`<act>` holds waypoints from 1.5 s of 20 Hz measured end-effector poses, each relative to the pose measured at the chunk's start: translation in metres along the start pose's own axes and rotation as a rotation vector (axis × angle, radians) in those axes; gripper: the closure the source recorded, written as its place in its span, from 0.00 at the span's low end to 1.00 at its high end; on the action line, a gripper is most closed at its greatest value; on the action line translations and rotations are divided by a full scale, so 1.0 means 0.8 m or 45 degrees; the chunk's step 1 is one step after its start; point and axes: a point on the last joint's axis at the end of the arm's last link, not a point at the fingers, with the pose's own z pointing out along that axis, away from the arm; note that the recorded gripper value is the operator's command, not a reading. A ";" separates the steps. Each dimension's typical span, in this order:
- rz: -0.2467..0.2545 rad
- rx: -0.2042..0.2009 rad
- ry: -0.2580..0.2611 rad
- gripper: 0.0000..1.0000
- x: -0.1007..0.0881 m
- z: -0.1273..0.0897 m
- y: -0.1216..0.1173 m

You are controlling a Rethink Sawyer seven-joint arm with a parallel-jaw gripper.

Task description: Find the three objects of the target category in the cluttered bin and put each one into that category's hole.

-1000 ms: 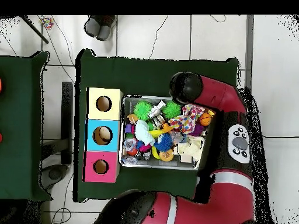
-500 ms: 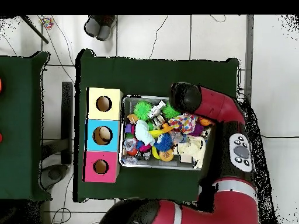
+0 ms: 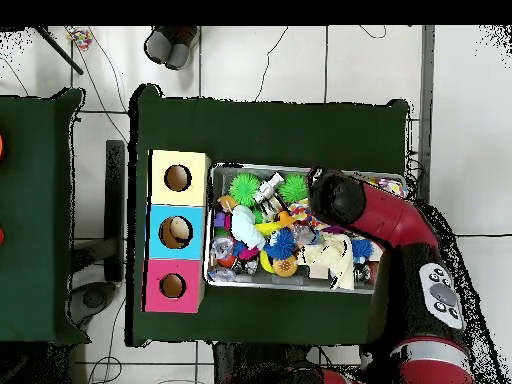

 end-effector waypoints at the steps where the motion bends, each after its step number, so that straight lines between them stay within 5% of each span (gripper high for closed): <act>1: 0.003 -0.001 0.007 0.00 0.004 0.000 -0.001; 18: -0.079 0.043 0.008 0.00 0.020 -0.011 0.035; 30: -0.068 0.056 -0.052 0.00 0.014 -0.005 0.025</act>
